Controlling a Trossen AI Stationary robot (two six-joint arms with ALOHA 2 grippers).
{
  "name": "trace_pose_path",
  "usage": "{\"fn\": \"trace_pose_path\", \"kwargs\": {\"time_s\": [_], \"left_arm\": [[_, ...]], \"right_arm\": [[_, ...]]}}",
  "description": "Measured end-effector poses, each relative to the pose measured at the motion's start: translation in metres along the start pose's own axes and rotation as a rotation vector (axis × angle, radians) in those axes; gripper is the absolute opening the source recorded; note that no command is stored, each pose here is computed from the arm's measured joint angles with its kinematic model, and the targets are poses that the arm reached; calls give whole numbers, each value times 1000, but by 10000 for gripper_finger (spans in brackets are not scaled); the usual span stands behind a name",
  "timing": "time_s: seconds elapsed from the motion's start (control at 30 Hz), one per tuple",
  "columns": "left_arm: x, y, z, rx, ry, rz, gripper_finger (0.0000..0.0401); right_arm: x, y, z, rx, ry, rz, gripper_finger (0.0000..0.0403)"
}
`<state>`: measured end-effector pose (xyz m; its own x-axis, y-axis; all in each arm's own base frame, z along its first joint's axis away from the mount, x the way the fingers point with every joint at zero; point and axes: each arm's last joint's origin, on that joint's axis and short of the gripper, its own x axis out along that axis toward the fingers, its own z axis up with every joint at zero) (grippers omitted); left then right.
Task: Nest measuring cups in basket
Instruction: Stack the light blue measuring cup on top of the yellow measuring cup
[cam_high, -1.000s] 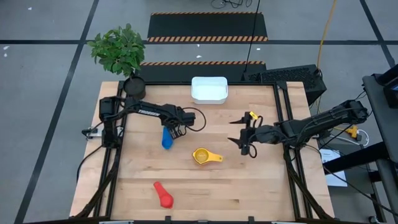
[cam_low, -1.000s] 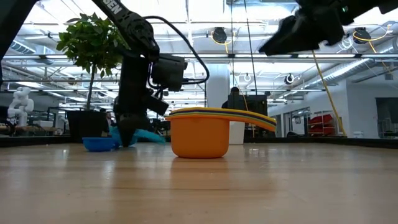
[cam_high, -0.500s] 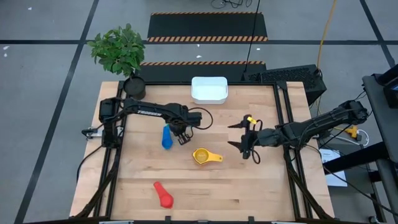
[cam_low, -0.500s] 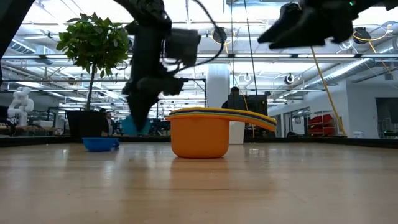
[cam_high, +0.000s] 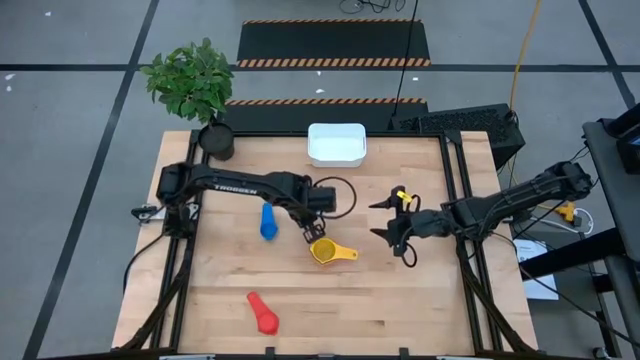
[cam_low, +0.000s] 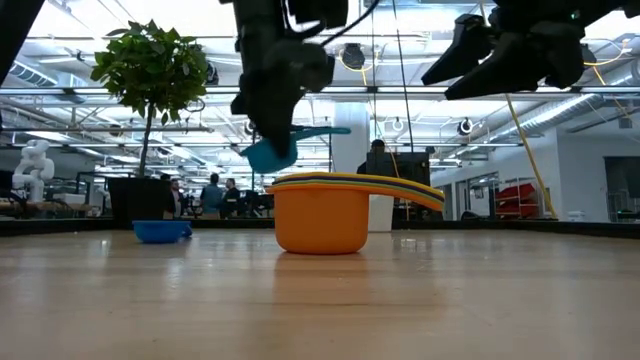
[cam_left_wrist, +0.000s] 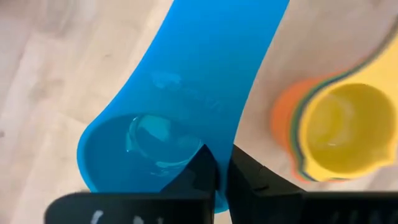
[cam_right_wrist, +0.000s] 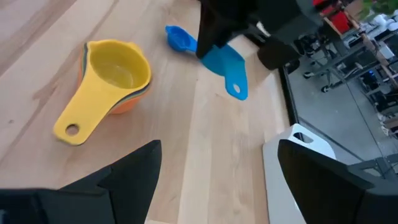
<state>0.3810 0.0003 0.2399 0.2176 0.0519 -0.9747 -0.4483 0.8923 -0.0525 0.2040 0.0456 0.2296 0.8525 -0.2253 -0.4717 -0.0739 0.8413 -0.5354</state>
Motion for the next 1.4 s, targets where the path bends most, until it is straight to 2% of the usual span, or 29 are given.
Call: {"fn": "trace_pose_path", "kwargs": {"time_s": [0.1, 0.2, 0.47, 0.7, 0.8, 0.93, 1.2, 1.4], "left_arm": [[-2, -14, -5, 21, -13, -17, 8], [-3, -31, -9, 44, -51, -52, 15], [-9, -72, -17, 117, -178, -188, 8], [-14, -94, -22, 66, -253, -275, 16], [-17, -101, -21, 24, -287, -320, 8], [-21, -110, -19, -41, -341, -381, 18], [-28, -125, -23, -65, -471, -381, 8], [-29, -131, -28, -98, -467, -392, 26]], "right_arm": [[-2, 5, 0, -27, 8, 23, 313], [-4, 10, -1, -73, 18, 49, 313], [-11, 18, 3, -187, -28, 79, 313], [-26, 18, 10, -259, -116, 78, 313], [-34, 19, 12, -272, -129, 36, 313], [-43, 25, 15, -309, -152, 13, 313], [-57, 43, 30, -393, -281, -20, 313], [-63, 65, 38, -488, -311, -84, 313]]}}
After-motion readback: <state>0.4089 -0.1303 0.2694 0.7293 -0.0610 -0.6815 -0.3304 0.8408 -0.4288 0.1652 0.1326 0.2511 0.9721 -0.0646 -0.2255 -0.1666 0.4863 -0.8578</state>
